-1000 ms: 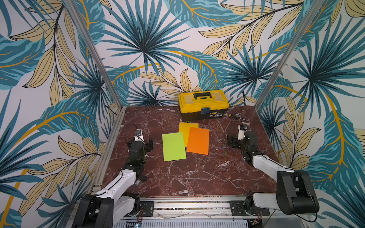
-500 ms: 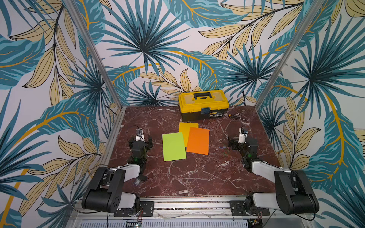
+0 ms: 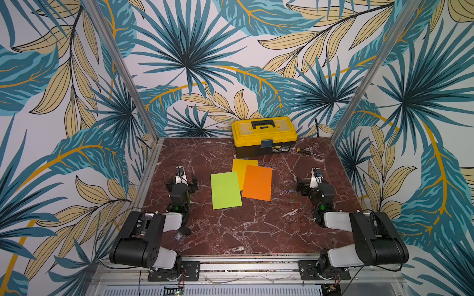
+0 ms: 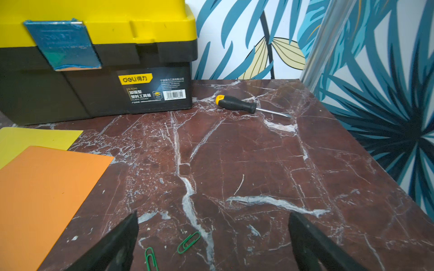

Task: Unclip the paperclips from the documents
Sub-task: Reset both arms

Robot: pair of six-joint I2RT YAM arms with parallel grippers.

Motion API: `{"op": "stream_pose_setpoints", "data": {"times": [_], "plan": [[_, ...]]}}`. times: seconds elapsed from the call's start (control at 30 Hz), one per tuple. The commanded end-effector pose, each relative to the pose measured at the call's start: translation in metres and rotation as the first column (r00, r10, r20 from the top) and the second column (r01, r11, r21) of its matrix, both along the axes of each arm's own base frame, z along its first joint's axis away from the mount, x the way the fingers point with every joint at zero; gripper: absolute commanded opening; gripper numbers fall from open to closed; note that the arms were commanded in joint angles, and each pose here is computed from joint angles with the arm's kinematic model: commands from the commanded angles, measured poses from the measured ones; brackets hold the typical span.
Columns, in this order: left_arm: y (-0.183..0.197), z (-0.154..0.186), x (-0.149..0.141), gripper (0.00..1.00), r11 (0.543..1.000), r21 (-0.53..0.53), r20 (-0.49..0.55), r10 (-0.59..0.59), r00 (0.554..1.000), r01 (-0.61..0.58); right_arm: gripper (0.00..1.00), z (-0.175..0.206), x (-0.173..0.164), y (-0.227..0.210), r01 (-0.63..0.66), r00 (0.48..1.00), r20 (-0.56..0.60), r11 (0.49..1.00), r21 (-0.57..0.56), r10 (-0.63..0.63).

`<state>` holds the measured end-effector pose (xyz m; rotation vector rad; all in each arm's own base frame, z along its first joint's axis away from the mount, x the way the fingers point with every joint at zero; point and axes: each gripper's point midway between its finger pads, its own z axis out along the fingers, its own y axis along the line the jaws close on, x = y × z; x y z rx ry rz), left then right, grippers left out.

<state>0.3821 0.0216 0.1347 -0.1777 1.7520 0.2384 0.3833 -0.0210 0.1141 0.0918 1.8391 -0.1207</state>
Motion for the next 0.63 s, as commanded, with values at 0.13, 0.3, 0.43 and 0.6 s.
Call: {"op": "stream_pose_setpoints", "data": {"times": [0.13,0.3,0.43,0.6], "plan": [[0.0048,0.0005,-0.0012,0.91,1.000,-0.004,0.012,0.011,1.000,-0.011,0.99,0.0018,-0.0024,-0.0156,0.092,0.996,0.022,0.996,0.004,-0.092],[0.0048,0.0008,-0.0011,0.91,1.000,-0.005,0.014,0.010,1.000,-0.010,0.99,0.0011,0.0002,-0.0147,0.088,0.996,0.011,0.996,0.005,-0.088],[0.0048,0.0005,-0.0007,0.91,1.000,-0.006,0.013,0.009,1.000,-0.009,1.00,-0.0016,0.0054,-0.0110,0.065,0.998,-0.020,0.998,0.002,-0.065],[0.0046,0.0006,-0.0007,0.92,1.000,-0.007,0.013,0.008,1.000,-0.008,0.99,-0.0010,0.0047,-0.0084,0.048,0.999,-0.015,0.999,0.002,-0.048]]}}
